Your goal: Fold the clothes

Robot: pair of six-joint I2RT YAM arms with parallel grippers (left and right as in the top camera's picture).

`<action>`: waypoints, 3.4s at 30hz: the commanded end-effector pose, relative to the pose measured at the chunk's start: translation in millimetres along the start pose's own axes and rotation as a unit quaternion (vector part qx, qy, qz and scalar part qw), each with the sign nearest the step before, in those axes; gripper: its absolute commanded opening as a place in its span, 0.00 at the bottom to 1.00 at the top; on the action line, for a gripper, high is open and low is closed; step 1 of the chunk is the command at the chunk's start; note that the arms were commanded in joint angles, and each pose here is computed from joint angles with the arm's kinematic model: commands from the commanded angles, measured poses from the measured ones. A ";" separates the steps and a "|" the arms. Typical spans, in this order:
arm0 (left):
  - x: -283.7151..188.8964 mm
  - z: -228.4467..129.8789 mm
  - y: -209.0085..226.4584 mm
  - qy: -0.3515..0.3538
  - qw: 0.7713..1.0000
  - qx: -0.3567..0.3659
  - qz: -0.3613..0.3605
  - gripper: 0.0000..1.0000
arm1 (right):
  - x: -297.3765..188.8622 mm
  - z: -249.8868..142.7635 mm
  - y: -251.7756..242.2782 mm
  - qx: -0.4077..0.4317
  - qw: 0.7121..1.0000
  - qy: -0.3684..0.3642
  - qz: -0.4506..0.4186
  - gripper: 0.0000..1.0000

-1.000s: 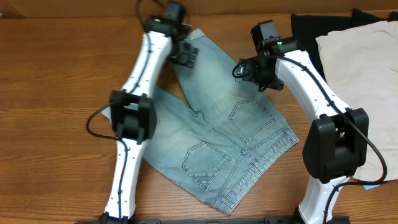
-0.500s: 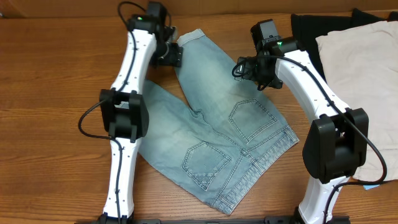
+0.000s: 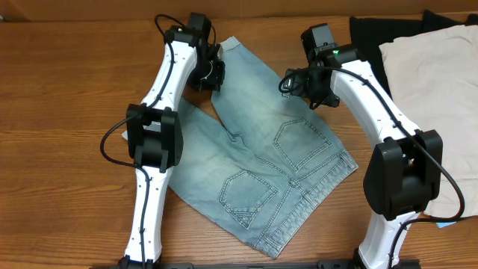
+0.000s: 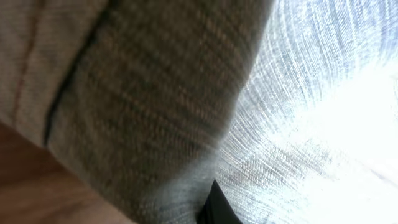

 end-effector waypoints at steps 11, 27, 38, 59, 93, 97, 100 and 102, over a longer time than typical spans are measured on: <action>-85.9 -9.8 34.4 -0.014 0.981 -0.009 0.192 0.10 | 0.9 -7.8 5.3 0.002 0.999 0.025 0.021 0.98; -47.9 23.4 -26.6 -0.102 0.978 0.071 0.165 0.96 | 0.9 -11.2 4.8 0.001 0.999 0.033 0.019 0.99; -188.2 23.9 -18.3 -0.226 0.962 0.044 0.146 1.00 | 1.1 0.0 10.2 0.000 0.999 0.005 0.032 0.99; -50.2 -18.2 94.8 0.031 0.962 -0.029 0.271 0.75 | 3.0 -2.5 9.0 0.001 1.000 0.012 0.029 0.97; -261.9 -13.2 34.1 -0.225 0.966 0.001 0.129 1.00 | 68.9 -94.6 -42.3 0.069 0.984 0.160 -0.044 0.69; -259.6 -13.1 27.1 -0.224 0.966 0.010 0.126 1.00 | 87.0 -97.2 -43.6 0.068 0.988 0.136 -0.032 0.35; -258.6 -13.2 23.4 -0.222 0.966 0.021 0.128 1.00 | 95.9 -78.3 -44.5 0.064 0.995 0.073 -0.035 0.13; -258.6 -13.0 23.2 -0.223 0.966 0.022 0.128 1.00 | 98.1 -51.5 -41.5 0.060 0.998 -0.001 -0.034 0.04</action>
Point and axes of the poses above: each gripper's point midway between its finger pads, its own x axis out along the fingers, its own y axis along the line the jaws close on, z = x × y, the point moved 5 cm from there along -x, back along the fingers, and after that the axes turned 1 degree about -x, right-handed, at the moved point
